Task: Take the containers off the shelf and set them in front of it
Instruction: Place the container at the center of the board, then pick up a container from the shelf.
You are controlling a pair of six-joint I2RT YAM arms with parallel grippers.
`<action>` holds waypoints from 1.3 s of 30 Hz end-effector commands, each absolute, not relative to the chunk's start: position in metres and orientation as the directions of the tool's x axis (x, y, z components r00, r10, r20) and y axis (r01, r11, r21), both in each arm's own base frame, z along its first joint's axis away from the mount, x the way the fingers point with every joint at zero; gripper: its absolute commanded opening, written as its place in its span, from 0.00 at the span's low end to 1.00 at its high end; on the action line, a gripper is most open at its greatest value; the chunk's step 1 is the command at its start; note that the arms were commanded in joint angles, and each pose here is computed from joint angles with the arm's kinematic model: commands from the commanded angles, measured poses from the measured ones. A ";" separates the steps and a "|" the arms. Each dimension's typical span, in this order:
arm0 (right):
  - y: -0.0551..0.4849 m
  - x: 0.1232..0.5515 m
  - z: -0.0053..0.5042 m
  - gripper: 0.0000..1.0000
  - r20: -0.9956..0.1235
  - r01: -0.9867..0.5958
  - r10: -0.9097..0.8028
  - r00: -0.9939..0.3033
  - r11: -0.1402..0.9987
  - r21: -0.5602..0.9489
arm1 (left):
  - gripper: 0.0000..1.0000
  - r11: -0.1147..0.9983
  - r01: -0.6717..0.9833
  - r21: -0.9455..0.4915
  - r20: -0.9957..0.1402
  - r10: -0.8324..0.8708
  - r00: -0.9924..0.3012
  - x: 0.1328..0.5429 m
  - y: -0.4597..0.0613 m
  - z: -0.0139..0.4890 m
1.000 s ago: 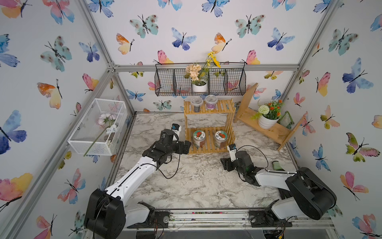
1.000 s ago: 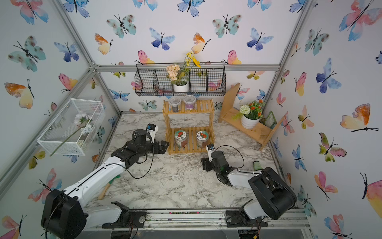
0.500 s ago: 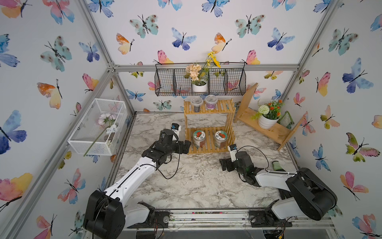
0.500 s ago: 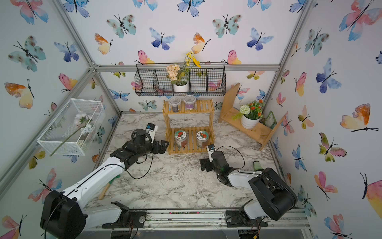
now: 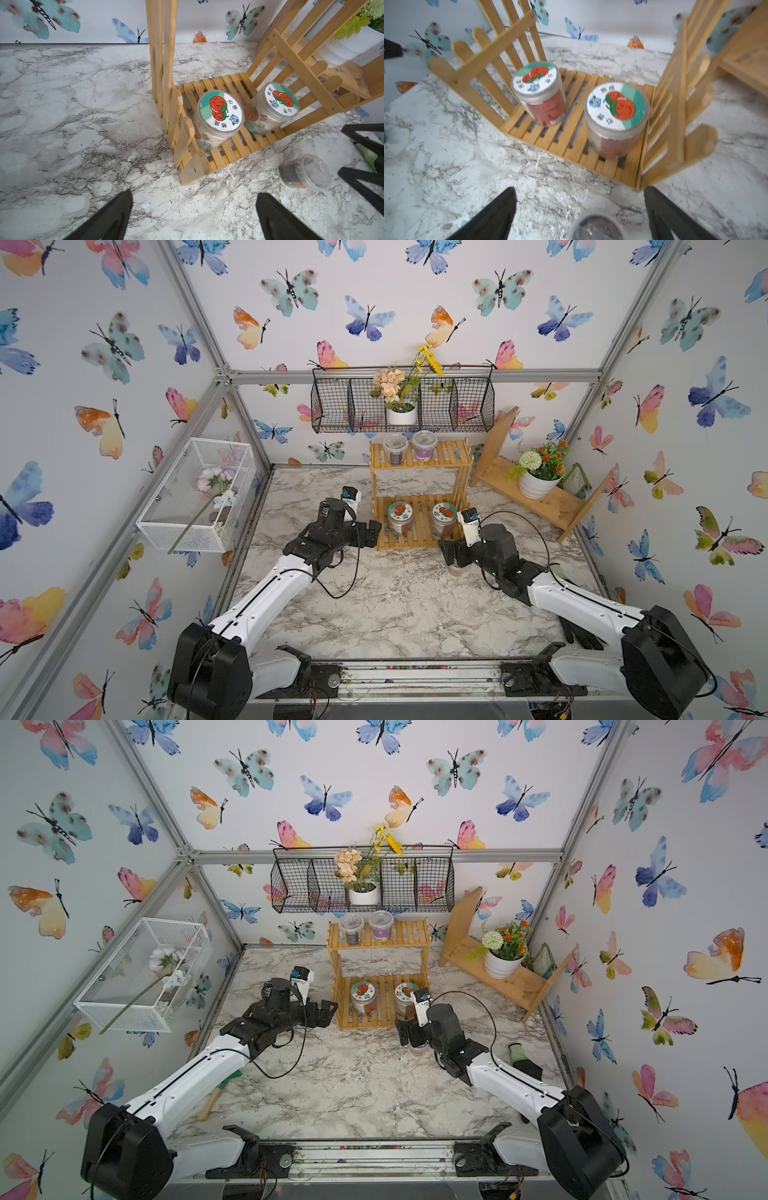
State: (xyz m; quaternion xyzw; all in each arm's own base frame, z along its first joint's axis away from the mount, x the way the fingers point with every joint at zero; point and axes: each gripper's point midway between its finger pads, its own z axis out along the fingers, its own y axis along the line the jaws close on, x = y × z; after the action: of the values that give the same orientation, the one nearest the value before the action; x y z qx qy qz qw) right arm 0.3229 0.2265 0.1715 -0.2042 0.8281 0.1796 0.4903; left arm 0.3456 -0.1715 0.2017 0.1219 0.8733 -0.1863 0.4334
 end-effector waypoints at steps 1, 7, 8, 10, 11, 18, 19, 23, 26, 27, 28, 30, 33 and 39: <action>0.241 0.323 0.201 0.98 -0.892 -0.586 -0.210 -0.399 0.807 0.072 | 0.99 0.888 0.406 -0.217 -0.835 0.047 -0.548 0.348 -0.174 0.225; 0.270 0.357 0.254 1.00 -0.909 -0.630 -0.255 -0.329 0.777 0.010 | 0.99 0.877 0.428 -0.216 -0.841 0.055 -0.538 0.348 -0.177 0.233; 0.273 0.363 0.262 1.00 -0.917 -0.630 -0.252 -0.310 0.776 0.000 | 0.99 0.878 0.428 -0.216 -0.842 0.054 -0.536 0.348 -0.177 0.234; 0.278 0.375 0.280 1.00 -0.931 -0.633 -0.237 -0.276 0.774 -0.010 | 0.99 0.876 0.431 -0.217 -0.844 0.054 -0.534 0.348 -0.177 0.236; 0.280 0.382 0.288 1.00 -0.937 -0.634 -0.231 -0.264 0.773 -0.012 | 0.99 0.876 0.431 -0.216 -0.845 0.053 -0.533 0.347 -0.177 0.236; 0.289 0.418 0.332 1.00 -0.962 -0.644 -0.184 -0.203 0.765 -0.011 | 0.99 0.876 0.430 -0.217 -0.848 0.050 -0.528 0.345 -0.175 0.241; 0.290 0.422 0.337 1.00 -0.964 -0.645 -0.181 -0.197 0.764 -0.011 | 0.99 0.876 0.430 -0.218 -0.848 0.048 -0.528 0.345 -0.175 0.241; 0.291 0.439 0.352 1.00 -0.971 -0.648 -0.155 -0.180 0.761 -0.001 | 0.99 0.876 0.430 -0.218 -0.849 0.047 -0.526 0.344 -0.175 0.243; 0.294 0.452 0.361 1.00 -0.974 -0.660 -0.142 -0.176 0.751 0.010 | 0.99 0.876 0.431 -0.218 -0.849 0.047 -0.526 0.344 -0.175 0.243; 0.295 0.456 0.362 1.00 -0.974 -0.666 -0.141 -0.178 0.745 0.014 | 0.99 0.876 0.430 -0.218 -0.849 0.047 -0.526 0.344 -0.175 0.243; 0.297 0.460 0.364 1.00 -0.974 -0.670 -0.140 -0.179 0.742 0.016 | 0.99 0.876 0.430 -0.219 -0.849 0.046 -0.527 0.344 -0.175 0.243; 0.300 0.467 0.366 1.00 -0.974 -0.673 -0.138 -0.178 0.739 0.018 | 0.99 0.876 0.430 -0.220 -0.849 0.045 -0.526 0.344 -0.175 0.243; 0.304 0.473 0.366 1.00 -0.974 -0.685 -0.138 -0.180 0.728 0.023 | 0.99 0.876 0.429 -0.219 -0.850 0.045 -0.525 0.344 -0.175 0.243; 0.312 0.481 0.367 1.00 -0.974 -0.703 -0.138 -0.178 0.711 0.027 | 0.99 0.879 0.427 -0.214 -0.849 0.049 -0.526 0.344 -0.174 0.242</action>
State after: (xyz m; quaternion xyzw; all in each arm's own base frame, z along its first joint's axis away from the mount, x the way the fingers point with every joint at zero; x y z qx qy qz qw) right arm 0.4828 0.3051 0.3613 -0.2751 0.7329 0.2314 0.5776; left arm 0.3474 -0.1706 0.2235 0.1282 0.8613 -0.1869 0.4547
